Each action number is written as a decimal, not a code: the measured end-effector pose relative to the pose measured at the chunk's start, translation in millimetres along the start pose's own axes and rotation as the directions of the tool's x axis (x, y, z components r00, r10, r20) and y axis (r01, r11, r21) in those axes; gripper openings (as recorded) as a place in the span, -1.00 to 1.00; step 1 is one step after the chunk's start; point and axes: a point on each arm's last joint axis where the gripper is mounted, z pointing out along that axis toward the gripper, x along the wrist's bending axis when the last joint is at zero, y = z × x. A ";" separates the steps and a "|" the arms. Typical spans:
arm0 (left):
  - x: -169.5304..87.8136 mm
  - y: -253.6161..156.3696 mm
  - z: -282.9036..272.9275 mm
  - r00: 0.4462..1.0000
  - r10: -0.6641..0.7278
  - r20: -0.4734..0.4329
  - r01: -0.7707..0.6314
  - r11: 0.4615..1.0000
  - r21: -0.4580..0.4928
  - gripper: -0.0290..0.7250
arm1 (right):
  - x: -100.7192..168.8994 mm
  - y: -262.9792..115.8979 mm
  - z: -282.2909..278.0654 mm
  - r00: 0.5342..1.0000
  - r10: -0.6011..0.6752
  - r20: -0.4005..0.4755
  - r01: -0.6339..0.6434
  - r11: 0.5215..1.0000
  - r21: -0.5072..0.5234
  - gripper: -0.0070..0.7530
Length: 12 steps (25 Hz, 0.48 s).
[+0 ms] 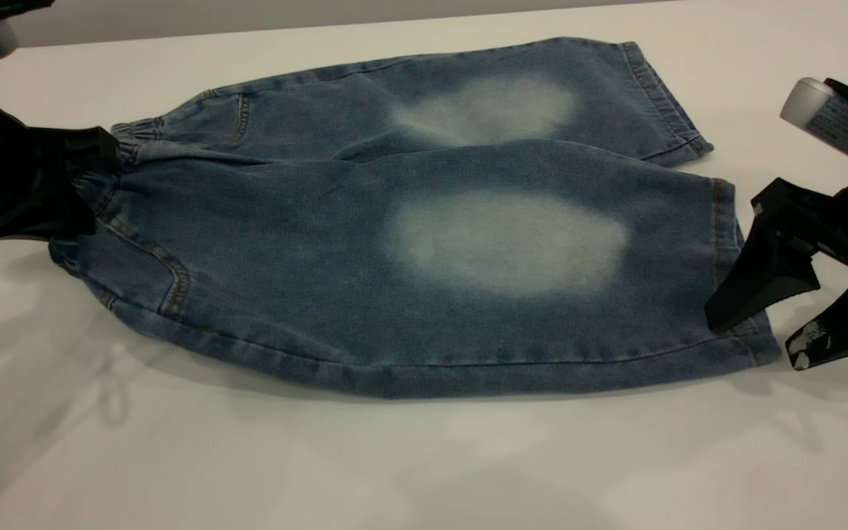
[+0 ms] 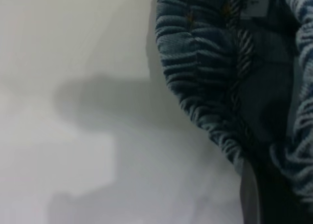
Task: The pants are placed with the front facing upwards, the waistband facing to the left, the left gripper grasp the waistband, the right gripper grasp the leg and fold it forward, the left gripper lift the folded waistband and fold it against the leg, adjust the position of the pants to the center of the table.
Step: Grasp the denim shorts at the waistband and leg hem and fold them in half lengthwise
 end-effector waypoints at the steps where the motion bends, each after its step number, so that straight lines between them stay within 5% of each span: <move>1: 0.0 0.0 0.0 1.000 0.000 0.000 0.000 1.000 0.000 -0.72 | -0.5 -0.2 0.9 1.000 0.004 0.000 -0.004 1.000 0.003 0.36; 12: 0.0 0.0 0.0 1.000 -0.001 0.000 0.001 1.000 0.000 -0.72 | -2.7 0.5 11.8 0.999 0.018 -0.047 -0.018 1.000 -0.001 0.36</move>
